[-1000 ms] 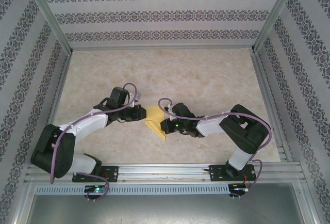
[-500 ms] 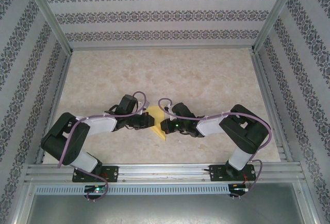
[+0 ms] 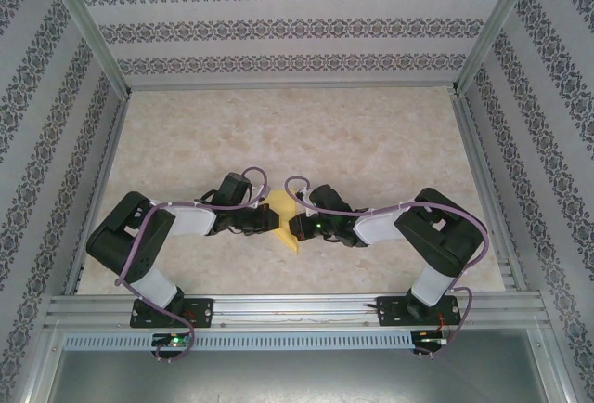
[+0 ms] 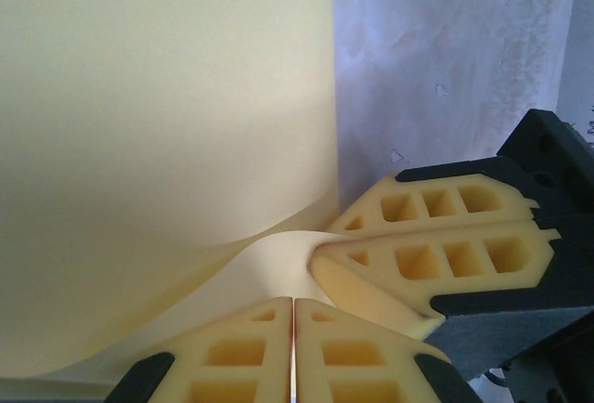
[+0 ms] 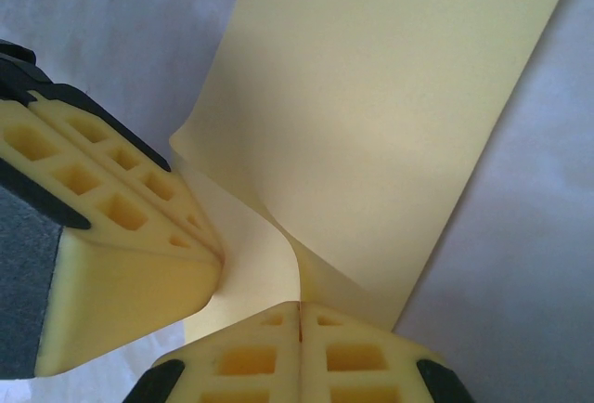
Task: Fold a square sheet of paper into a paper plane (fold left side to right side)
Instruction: Third fold the triangle at the center of the table.
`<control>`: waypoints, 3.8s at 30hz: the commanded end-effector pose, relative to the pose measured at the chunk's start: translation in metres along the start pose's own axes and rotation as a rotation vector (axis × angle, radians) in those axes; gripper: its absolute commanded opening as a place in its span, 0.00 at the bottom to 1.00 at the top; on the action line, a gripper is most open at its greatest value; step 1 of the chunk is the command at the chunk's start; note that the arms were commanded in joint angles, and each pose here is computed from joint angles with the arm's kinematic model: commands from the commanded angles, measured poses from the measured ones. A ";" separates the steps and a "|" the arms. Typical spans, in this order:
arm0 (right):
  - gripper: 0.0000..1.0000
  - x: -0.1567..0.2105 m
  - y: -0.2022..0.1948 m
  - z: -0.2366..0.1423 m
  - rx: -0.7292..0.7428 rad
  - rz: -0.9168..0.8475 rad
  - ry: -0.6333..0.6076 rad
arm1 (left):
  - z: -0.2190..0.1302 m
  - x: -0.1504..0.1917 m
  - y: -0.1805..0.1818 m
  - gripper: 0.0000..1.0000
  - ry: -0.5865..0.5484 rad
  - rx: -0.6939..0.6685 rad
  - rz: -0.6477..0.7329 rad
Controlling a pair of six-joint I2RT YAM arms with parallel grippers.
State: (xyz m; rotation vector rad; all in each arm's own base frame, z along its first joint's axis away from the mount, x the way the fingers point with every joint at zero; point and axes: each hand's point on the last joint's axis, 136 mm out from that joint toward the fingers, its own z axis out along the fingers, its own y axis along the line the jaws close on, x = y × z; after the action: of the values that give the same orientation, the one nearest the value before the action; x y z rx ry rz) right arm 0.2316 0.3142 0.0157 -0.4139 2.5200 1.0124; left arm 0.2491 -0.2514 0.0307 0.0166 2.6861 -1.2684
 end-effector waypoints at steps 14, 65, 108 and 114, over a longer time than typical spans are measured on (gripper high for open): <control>0.00 0.042 -0.039 0.006 0.123 0.054 0.134 | 0.009 -0.006 0.007 0.09 -0.020 -0.031 0.033; 0.05 0.029 0.054 -0.022 -0.140 0.213 0.238 | 0.010 0.014 0.055 0.04 -0.018 -0.195 -0.059; 0.03 0.056 0.022 -0.012 -0.017 0.248 0.314 | 0.008 0.013 0.055 0.04 -0.015 -0.207 -0.054; 0.02 0.060 0.019 -0.012 -0.005 0.255 0.329 | 0.008 0.013 0.056 0.04 -0.014 -0.210 -0.055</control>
State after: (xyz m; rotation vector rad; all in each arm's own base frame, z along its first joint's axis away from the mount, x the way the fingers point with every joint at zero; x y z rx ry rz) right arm 0.1740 0.3160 0.0171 -0.2665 2.8748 1.1854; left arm 0.2518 -0.2470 0.0170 -0.0334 2.6929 -1.2271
